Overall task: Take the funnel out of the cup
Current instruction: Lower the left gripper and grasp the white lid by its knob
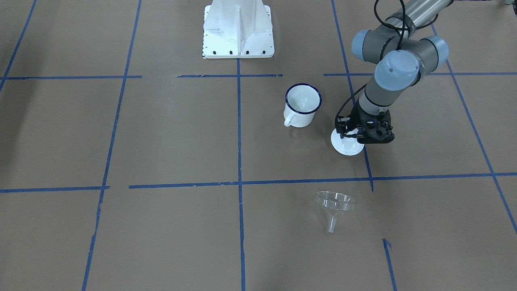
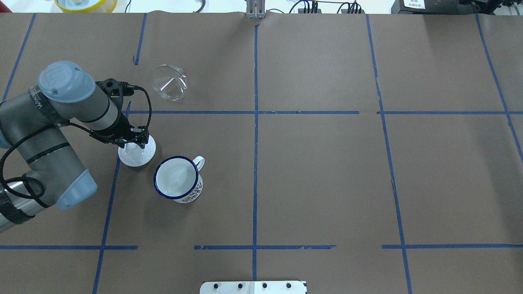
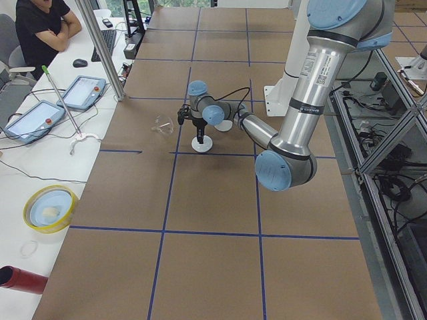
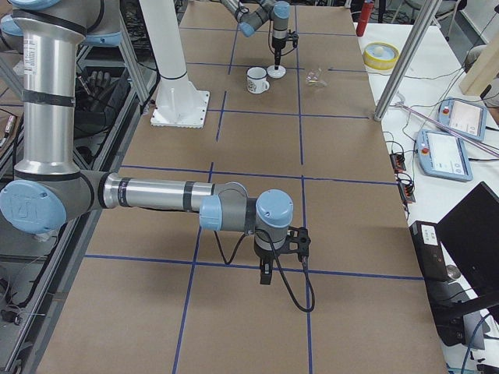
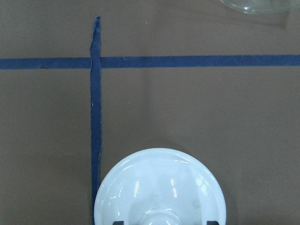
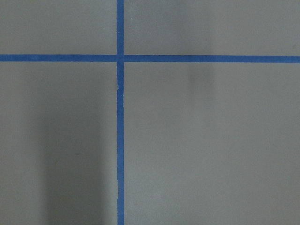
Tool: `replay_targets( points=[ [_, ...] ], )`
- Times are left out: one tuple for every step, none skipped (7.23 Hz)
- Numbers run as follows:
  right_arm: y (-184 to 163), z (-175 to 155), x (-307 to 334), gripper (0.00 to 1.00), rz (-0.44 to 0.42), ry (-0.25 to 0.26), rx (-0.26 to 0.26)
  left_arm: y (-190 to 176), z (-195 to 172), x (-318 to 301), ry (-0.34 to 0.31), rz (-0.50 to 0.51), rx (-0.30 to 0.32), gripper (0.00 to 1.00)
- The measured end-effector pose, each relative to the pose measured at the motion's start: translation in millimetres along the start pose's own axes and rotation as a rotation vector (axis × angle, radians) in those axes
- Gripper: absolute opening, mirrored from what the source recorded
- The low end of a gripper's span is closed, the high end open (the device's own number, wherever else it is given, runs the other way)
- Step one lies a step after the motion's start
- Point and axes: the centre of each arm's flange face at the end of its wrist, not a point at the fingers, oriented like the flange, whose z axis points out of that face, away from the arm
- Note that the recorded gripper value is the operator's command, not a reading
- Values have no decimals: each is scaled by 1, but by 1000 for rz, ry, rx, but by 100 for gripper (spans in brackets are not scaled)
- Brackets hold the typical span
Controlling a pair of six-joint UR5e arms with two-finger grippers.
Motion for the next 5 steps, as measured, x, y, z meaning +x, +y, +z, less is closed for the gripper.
replay_targets(
  points=[
    [0, 0, 0, 100, 0, 0, 0, 0, 0, 0, 0, 1, 0, 48],
    [0, 0, 0, 100, 0, 0, 0, 0, 0, 0, 0, 2, 0, 38],
    [0, 0, 0, 100, 0, 0, 0, 0, -1, 1, 1, 4, 1, 21],
    [0, 0, 0, 100, 0, 0, 0, 0, -2, 1, 3, 5, 2, 4],
    [0, 0, 0, 100, 0, 0, 0, 1, -4, 2, 5, 7, 4, 0]
  ],
)
